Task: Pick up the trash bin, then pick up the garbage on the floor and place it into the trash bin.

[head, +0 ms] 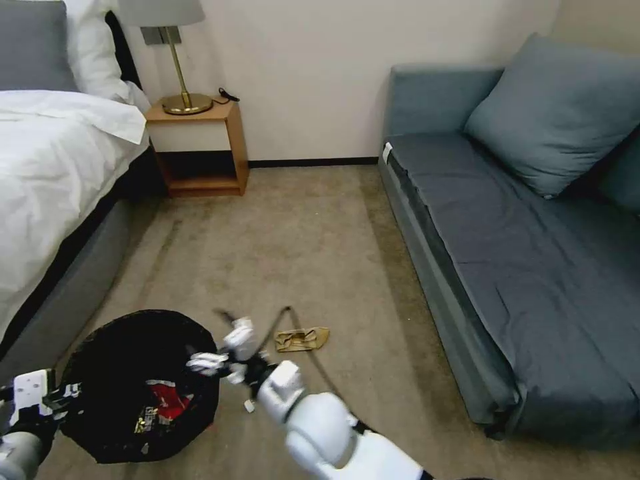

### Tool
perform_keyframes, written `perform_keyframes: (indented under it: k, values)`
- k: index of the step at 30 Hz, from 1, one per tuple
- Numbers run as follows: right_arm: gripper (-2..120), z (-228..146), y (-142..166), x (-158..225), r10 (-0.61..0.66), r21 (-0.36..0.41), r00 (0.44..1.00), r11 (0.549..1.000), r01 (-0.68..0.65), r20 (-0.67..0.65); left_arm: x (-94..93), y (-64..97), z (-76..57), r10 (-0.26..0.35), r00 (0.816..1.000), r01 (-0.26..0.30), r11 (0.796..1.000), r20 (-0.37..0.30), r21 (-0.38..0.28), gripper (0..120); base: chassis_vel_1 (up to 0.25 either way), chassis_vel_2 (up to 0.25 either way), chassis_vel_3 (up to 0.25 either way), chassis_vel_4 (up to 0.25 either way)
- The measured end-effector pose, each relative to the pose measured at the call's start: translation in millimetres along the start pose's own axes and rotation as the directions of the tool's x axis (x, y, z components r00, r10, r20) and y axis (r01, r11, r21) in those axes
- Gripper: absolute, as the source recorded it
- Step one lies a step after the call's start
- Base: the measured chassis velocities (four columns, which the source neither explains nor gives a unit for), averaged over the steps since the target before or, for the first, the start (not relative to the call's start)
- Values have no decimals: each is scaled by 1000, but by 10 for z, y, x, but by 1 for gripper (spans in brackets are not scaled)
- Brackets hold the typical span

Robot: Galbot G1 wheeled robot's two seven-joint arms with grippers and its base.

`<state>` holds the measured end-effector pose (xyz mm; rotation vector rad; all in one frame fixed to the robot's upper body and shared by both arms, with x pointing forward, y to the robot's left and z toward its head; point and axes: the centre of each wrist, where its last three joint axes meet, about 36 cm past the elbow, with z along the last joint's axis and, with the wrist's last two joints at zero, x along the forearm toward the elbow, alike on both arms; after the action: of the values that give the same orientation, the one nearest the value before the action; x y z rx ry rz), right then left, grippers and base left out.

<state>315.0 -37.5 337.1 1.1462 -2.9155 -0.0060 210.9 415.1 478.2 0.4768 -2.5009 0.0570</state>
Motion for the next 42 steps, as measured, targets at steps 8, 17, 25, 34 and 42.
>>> perform_keyframes:
  k: [8,17,25,34,42]
  values:
    - [100,141,-426,649,153,-38,987,987,-155,-42,-24,37,12,-5,1000,5,1000,-8,-1,4,0,0,0,0]
    - [100,137,-548,781,167,-4,985,986,-167,-34,-24,54,-19,-8,1000,8,1000,2,-1,4,0,0,0,0]
    - [100,279,-495,785,126,12,989,992,-126,-76,-18,145,-70,-23,1000,22,1000,13,7,4,-10,12,13,-13]
    - [100,445,-557,829,49,66,986,997,-39,-157,-71,207,-133,-30,999,29,999,30,23,4,-94,83,93,-87]
    - [100,631,-780,694,-149,115,959,977,181,-242,-103,253,-138,-40,999,39,999,32,32,4,-63,45,62,-49]
